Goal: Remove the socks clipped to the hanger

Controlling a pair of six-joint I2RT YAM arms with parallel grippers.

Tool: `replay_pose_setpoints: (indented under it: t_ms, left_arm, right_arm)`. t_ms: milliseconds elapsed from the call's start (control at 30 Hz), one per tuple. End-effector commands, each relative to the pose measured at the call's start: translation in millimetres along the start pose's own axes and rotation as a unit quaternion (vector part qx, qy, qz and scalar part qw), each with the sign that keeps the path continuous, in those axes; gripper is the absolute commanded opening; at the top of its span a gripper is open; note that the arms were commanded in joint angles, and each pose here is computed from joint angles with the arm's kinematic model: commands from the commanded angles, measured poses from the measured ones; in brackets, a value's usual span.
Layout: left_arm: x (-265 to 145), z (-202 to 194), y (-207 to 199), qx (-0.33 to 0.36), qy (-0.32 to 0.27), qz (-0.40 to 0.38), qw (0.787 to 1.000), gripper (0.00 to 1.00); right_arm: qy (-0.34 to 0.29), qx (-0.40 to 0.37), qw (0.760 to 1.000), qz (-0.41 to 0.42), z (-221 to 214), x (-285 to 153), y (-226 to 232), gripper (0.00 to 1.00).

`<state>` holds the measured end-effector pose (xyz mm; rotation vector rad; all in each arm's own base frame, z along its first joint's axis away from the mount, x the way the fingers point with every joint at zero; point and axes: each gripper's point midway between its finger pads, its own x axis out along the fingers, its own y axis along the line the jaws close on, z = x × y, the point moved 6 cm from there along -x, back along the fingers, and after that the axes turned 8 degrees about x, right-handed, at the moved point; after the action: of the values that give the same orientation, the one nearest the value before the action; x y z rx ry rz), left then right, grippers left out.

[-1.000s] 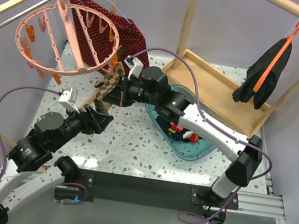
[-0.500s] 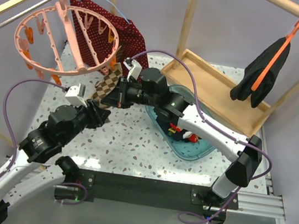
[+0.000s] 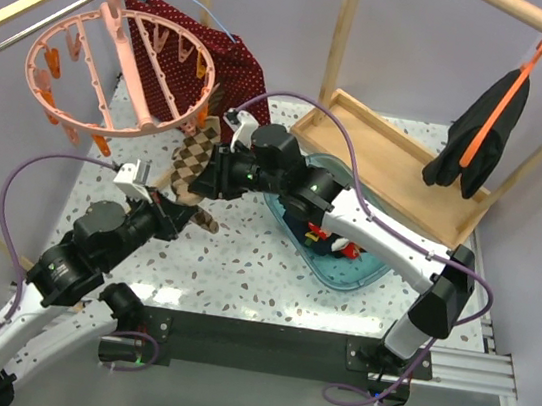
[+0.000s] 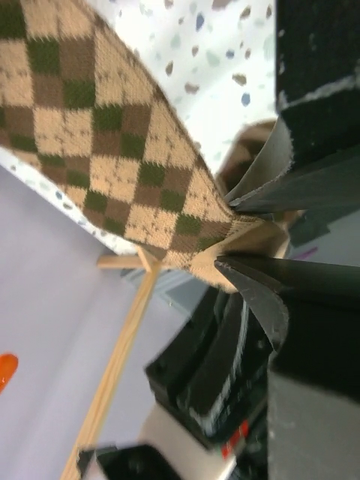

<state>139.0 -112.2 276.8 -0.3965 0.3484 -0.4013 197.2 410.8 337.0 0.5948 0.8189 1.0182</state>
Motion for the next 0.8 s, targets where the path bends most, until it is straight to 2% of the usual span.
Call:
replay_pose_setpoints:
  t_ms: [0, 67, 133, 167, 300, 467, 767]
  left_arm:
    - [-14, 8, -12, -0.018, -0.021, -0.050, 0.998, 0.00]
    - [-18, 10, -14, -0.020, -0.022, -0.061, 0.998, 0.00]
    - [-21, 12, -18, -0.020, -0.020, -0.075, 0.997, 0.00]
    - [-22, 12, -19, -0.020, -0.019, -0.079, 0.997, 0.00]
    - [-22, 11, -22, -0.014, -0.012, -0.091, 0.996, 0.00]
    - [-21, 10, -31, -0.010, 0.000, -0.122, 0.993, 0.00]
    - [-20, 12, -37, -0.013, 0.000, -0.140, 0.990, 0.00]
  right_arm:
    - [-0.028, -0.057, 0.998, -0.030, 19, -7, 0, 0.33]
    - [-0.035, -0.075, 0.996, -0.033, 27, -8, 0, 0.36]
    - [-0.056, -0.096, 0.992, -0.056, 42, -13, -4, 0.43]
    - [-0.061, -0.101, 0.991, -0.063, 47, -14, -7, 0.50]
    - [-0.094, -0.110, 0.988, -0.060, 83, -23, -20, 0.61]
    - [-0.119, -0.167, 0.979, 0.001, 110, -17, -23, 0.66]
    - [-0.134, -0.211, 0.965, 0.074, 131, 9, -11, 0.64]
